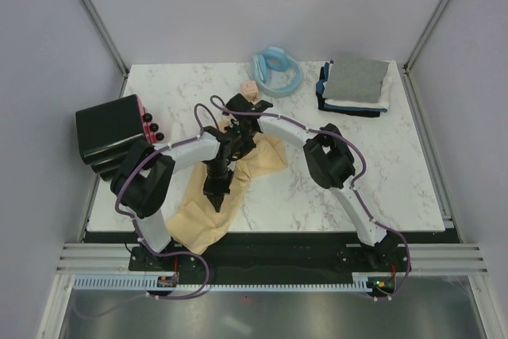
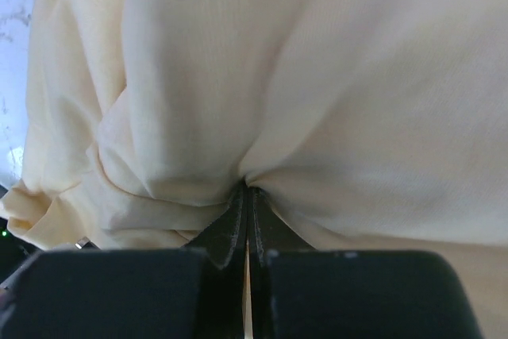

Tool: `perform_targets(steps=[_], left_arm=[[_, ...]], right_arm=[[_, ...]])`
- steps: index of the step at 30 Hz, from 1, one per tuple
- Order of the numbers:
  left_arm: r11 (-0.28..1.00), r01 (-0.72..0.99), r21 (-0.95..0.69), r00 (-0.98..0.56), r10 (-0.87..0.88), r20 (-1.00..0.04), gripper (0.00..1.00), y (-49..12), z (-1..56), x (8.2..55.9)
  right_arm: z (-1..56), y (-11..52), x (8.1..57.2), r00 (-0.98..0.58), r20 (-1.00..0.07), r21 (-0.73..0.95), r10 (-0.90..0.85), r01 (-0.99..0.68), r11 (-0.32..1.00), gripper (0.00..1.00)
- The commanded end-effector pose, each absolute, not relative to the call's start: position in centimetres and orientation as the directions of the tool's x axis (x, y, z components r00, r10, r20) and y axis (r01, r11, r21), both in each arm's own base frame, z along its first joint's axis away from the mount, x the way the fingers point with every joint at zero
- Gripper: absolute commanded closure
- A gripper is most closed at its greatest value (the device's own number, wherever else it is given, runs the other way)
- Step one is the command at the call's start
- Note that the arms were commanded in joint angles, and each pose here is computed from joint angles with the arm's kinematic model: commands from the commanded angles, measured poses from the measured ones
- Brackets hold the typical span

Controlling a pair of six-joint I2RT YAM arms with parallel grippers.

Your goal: Fold and stack the t-shirts

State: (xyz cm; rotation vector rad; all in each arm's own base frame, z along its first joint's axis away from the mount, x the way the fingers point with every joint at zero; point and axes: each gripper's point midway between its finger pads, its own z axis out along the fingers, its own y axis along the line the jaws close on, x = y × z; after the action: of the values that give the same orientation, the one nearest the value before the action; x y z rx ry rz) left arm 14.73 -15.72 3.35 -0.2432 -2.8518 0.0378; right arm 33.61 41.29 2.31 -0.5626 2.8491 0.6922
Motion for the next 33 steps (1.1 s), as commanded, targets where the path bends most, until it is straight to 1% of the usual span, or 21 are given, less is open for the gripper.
perform_targets(steps=[1,7,10,12,16,20,23,25,26,27,29,30,33], left_arm=[[0.990,0.131,-0.059,-0.960,0.142,0.242,0.98,-15.9,4.1,14.5],[0.992,0.115,-0.049,-0.963,0.123,0.242,0.98,-15.8,3.8,14.3],[0.994,0.106,-0.040,-0.965,0.113,0.239,0.98,-15.6,3.8,14.3],[0.995,0.097,-0.035,-0.965,0.103,0.241,0.98,-15.5,3.8,14.1],[0.996,0.084,-0.022,-0.967,0.087,0.240,0.98,-15.2,3.8,13.9],[0.997,0.077,-0.013,-0.968,0.078,0.239,0.98,-15.1,4.0,13.8],[0.997,0.077,-0.007,-0.968,0.076,0.238,0.98,-15.0,4.0,13.8],[0.997,0.078,-0.005,-0.968,0.077,0.240,0.98,-14.9,4.0,13.7],[0.997,0.080,-0.003,-0.968,0.079,0.239,0.98,-14.9,4.0,13.8],[0.997,0.079,-0.003,-0.968,0.077,0.237,0.98,-14.9,4.1,13.8],[0.997,0.078,0.005,-0.970,0.075,0.231,0.98,-14.9,4.1,14.1],[0.997,0.079,0.010,-0.970,0.074,0.230,0.98,-14.8,4.2,14.2],[0.996,0.078,0.046,-0.976,0.066,0.208,0.98,-14.5,4.5,14.9]], right_arm=[[2.1,42.7,31.7,-0.900,-0.208,0.462,-0.382,-0.435,0.773,1.00],[2.3,43.5,32.3,-0.872,-0.244,0.469,-0.425,-0.490,0.735,1.00],[2.8,44.3,32.3,-0.870,-0.246,0.500,-0.428,-0.492,0.712,1.00],[2.7,44.2,33.0,-0.866,-0.268,0.473,-0.421,-0.499,0.726,1.00],[2.6,43.7,35.8,-0.864,-0.323,0.410,-0.386,-0.495,0.766,0.99],[2.1,41.2,39.4,-0.886,-0.348,0.355,-0.308,-0.428,0.831,0.98],[2.0,39.7,41.9,-0.876,-0.390,0.292,-0.284,-0.410,0.864,0.97],[2.3,39.2,43.3,-0.864,-0.422,0.267,-0.273,-0.407,0.874,0.92],[2.6,38.8,44.0,-0.860,-0.437,0.258,-0.265,-0.402,0.879,0.87],[2.6,38.6,44.4,-0.858,-0.445,0.254,-0.258,-0.397,0.882,0.77],[3.2,38.5,45.6,-0.851,-0.473,0.267,-0.229,-0.387,0.883,0.61],[3.4,38.7,45.7,-0.849,-0.479,0.282,-0.224,-0.390,0.877,0.55],[4.9,39.2,46.1,-0.839,-0.503,0.319,-0.207,-0.403,0.858,0.53]])
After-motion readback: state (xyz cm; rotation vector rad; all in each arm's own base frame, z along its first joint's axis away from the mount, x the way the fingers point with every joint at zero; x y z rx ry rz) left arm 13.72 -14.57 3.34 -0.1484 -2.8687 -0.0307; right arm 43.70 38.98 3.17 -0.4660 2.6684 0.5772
